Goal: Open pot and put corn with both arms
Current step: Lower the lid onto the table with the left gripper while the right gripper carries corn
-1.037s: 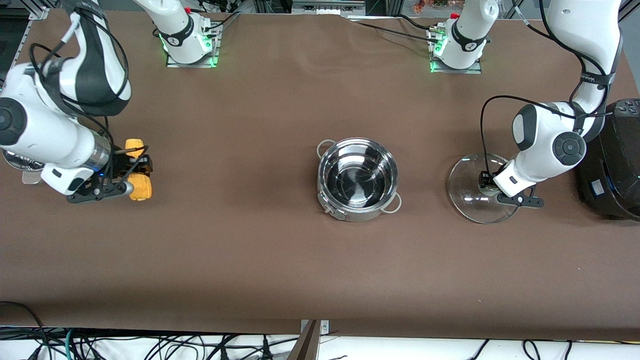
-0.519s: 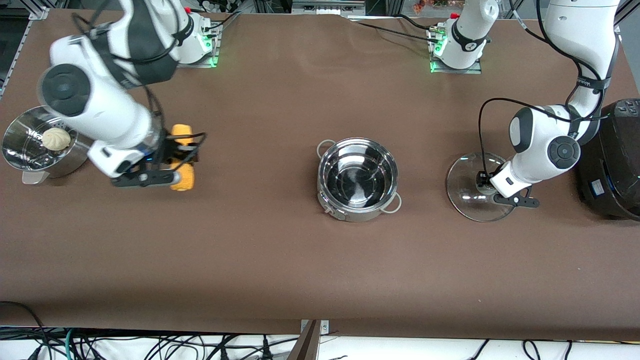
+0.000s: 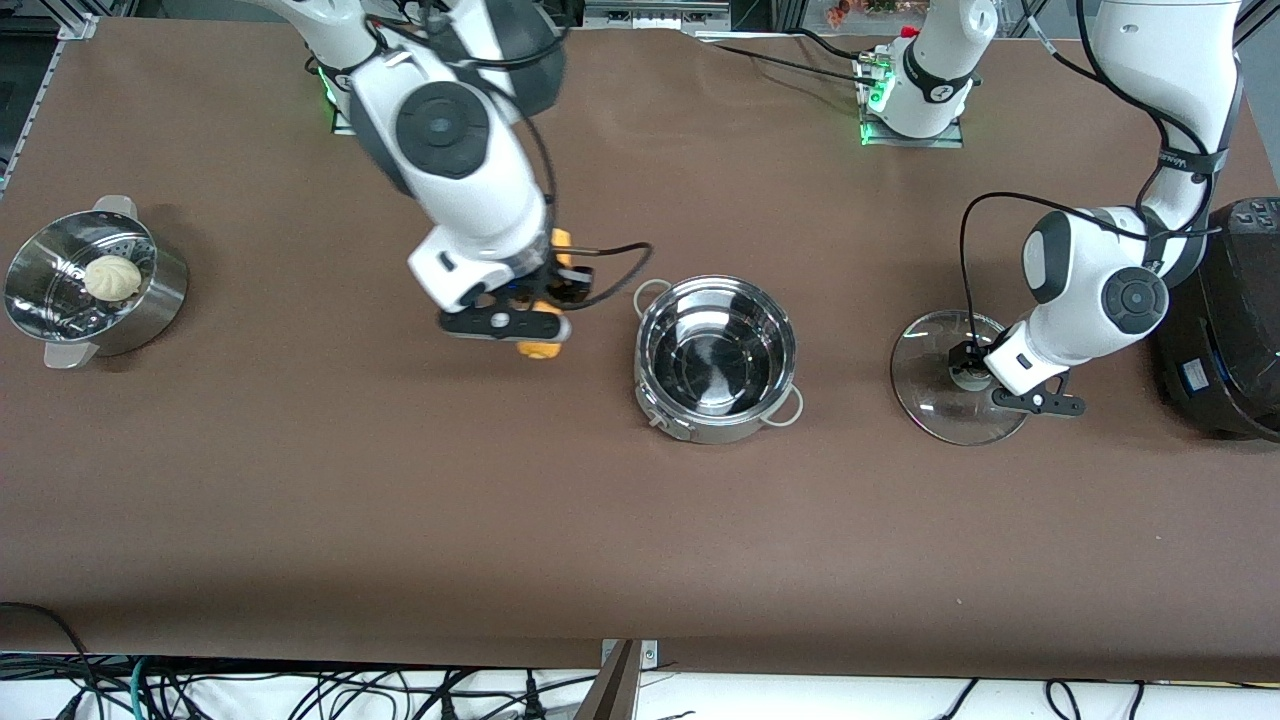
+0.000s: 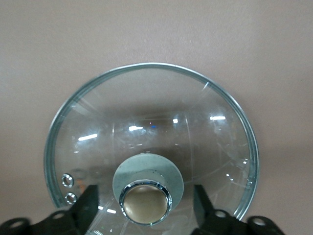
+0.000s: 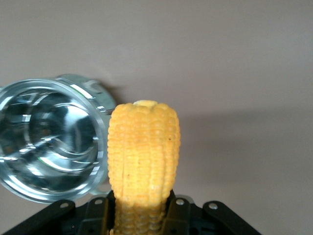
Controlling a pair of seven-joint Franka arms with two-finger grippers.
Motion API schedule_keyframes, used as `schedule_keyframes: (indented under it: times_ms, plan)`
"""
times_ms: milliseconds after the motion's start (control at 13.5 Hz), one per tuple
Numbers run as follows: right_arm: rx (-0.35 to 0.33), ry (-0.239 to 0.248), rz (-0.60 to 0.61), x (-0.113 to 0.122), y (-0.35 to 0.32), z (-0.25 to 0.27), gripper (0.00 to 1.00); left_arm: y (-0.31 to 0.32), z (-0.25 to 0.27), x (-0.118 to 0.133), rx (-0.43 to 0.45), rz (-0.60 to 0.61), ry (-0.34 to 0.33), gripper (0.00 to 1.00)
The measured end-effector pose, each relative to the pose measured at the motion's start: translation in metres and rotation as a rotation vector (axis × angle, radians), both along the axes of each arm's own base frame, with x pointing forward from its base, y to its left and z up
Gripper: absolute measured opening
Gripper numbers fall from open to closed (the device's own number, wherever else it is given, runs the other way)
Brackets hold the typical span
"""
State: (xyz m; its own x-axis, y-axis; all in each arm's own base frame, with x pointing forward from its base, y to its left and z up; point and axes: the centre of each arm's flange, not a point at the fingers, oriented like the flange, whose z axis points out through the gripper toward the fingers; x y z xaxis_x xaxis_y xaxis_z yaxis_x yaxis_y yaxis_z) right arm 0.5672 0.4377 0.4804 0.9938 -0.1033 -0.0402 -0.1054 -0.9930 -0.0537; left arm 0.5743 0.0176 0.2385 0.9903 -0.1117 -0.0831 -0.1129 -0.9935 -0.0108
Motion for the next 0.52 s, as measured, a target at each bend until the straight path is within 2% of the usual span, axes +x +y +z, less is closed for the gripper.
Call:
schedule_keyframes:
  times_ms: [74, 296, 519]
  plan:
    - [0.006, -0.002, -0.015, -0.004, 0.022, -0.01, 0.32, 0.0, 0.003, -0.001, -0.001, 0.0, 0.004, 1.0]
    - [0.053, -0.038, -0.056, -0.019, 0.08, -0.045, 0.32, 0.0, 0.023, -0.011, -0.008, 0.003, 0.007, 1.0]
    - [0.063, -0.069, -0.022, -0.044, 0.128, -0.088, 0.32, 0.001, 0.092, -0.013, -0.019, 0.006, -0.104, 1.0]
